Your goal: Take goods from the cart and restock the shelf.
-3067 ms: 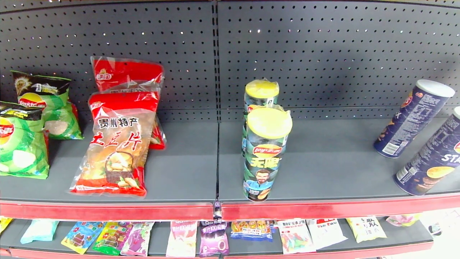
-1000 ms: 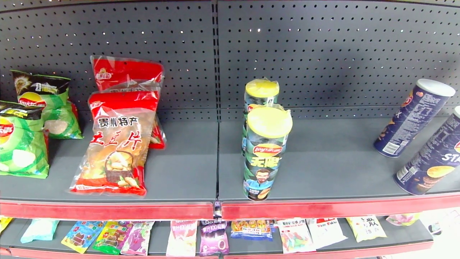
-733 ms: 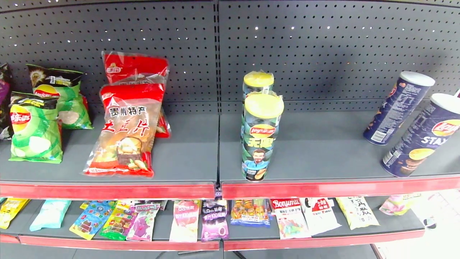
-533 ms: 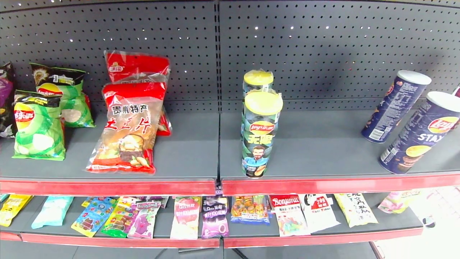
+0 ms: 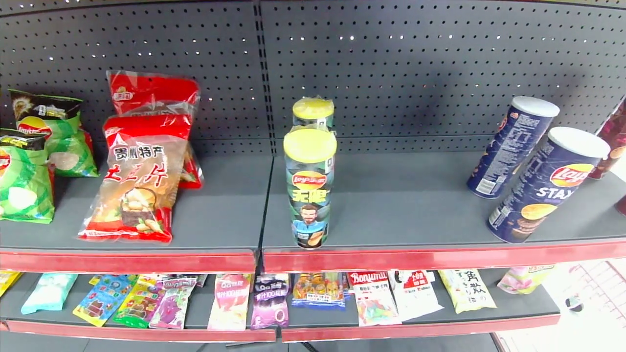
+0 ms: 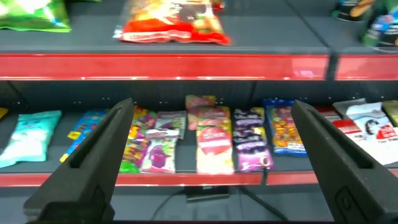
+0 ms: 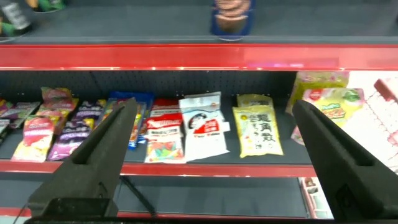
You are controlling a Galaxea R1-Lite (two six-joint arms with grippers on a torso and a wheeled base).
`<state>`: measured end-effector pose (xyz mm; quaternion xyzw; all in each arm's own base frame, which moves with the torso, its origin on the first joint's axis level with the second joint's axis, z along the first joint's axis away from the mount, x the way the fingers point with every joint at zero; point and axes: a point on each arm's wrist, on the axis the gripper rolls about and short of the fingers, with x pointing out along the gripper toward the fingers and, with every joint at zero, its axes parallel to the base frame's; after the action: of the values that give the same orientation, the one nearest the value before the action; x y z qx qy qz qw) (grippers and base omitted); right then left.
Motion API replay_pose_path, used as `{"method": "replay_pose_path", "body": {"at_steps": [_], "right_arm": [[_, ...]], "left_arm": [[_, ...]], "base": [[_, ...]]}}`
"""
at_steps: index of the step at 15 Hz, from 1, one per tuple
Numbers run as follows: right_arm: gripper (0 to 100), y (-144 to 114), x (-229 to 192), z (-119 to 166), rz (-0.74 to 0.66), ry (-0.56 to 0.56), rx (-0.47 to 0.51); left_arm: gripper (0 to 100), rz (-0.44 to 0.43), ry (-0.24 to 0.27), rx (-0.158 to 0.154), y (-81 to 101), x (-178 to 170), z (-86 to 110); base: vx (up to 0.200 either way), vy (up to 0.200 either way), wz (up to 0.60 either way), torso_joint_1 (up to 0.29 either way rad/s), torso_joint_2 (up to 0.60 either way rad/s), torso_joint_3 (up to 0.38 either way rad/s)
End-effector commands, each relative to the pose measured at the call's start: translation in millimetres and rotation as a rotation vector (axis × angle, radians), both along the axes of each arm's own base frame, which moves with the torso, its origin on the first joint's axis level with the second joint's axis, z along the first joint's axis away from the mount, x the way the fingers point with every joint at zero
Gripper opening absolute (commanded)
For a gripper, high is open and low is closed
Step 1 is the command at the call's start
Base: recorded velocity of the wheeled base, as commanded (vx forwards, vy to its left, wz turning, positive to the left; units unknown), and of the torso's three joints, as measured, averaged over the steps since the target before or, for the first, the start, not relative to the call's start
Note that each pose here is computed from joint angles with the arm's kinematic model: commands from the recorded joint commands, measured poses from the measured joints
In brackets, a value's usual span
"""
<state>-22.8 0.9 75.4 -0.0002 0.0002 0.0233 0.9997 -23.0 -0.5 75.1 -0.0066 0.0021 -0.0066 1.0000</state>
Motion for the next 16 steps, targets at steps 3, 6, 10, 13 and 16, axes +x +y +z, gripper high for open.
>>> {"method": "replay_pose_path", "body": {"at_steps": [3,6,10,13,16], "right_arm": [[100,0.0,0.1,0.1,0.001,0.001,0.000],[100,0.0,0.1,0.1,0.001,0.001,0.000],[100,0.0,0.1,0.1,0.001,0.001,-0.001],[100,0.0,0.1,0.1,0.001,0.001,-0.001],[100,0.0,0.1,0.1,0.001,0.001,-0.001]], "left_arm": [[100,0.001,0.001,-0.001,0.0,0.0,0.2],[100,0.001,0.001,-0.001,0.0,0.0,0.2],[100,0.006,0.002,0.001,0.1,0.2,-0.2],[100,0.009,0.001,0.001,0.2,0.0,0.2],[100,0.009,0.001,0.001,0.2,0.0,0.2]], "base": [[0.000,-0.200,0.00,0.004,0.00,-0.002],[0.000,-0.200,0.00,-0.002,0.00,0.002],[0.000,-0.200,0.00,0.002,0.00,0.002],[0.000,-0.200,0.00,0.002,0.01,0.001],[0.000,-0.200,0.00,0.004,0.00,0.002]]}}
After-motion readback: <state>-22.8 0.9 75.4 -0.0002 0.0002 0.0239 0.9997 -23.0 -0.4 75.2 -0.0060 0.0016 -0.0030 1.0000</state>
